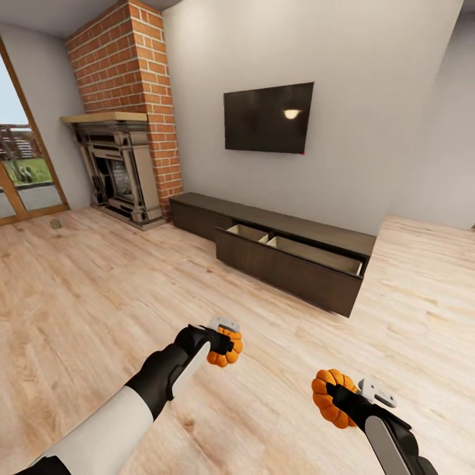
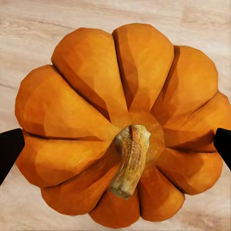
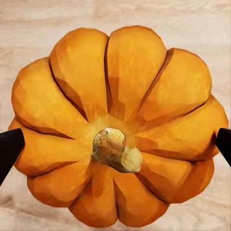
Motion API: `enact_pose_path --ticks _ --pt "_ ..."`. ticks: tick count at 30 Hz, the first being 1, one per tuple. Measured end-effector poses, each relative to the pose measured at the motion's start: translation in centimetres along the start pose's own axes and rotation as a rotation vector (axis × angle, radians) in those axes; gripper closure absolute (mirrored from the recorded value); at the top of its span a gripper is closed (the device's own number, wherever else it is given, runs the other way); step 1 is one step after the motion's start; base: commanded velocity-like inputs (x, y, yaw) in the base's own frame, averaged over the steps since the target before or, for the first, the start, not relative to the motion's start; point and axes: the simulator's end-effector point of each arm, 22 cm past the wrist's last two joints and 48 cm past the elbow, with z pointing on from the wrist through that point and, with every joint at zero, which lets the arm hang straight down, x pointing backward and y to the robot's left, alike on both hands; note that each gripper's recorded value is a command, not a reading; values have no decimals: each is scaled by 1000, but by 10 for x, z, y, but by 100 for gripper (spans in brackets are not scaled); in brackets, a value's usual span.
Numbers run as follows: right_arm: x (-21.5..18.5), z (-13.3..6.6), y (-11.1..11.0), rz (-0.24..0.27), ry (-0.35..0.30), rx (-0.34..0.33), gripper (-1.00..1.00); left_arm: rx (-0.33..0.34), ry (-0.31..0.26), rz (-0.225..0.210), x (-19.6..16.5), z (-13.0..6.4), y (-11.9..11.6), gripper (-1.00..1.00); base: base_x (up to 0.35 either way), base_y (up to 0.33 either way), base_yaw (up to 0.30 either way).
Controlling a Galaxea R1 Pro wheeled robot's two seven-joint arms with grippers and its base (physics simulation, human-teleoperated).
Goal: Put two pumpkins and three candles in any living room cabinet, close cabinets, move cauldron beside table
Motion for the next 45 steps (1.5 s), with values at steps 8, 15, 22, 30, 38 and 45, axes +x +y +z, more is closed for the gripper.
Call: enact_pose_path --ticks 8,15,22,30,38,45 --pt "0 0 0 0 0 0 100 1 3 1 0 0 0 100 256 228 -13" --pt "1 0 2 -1 1 -2 100 -2 4 2 1 0 1 100 256 231 -1" --pt "2 0 3 -5 2 -4 100 -2 3 2 1 0 1 100 261 228 0" --pt "2 0 3 -2 2 -4 100 -2 4 3 1 0 1 100 266 222 -24" --pt "2 0 3 -3 2 -5 100 -1 4 2 1 0 1 100 267 218 -227" --pt "1 0 2 -1 1 -4 100 -2 3 2 1 0 1 100 274 177 -276"
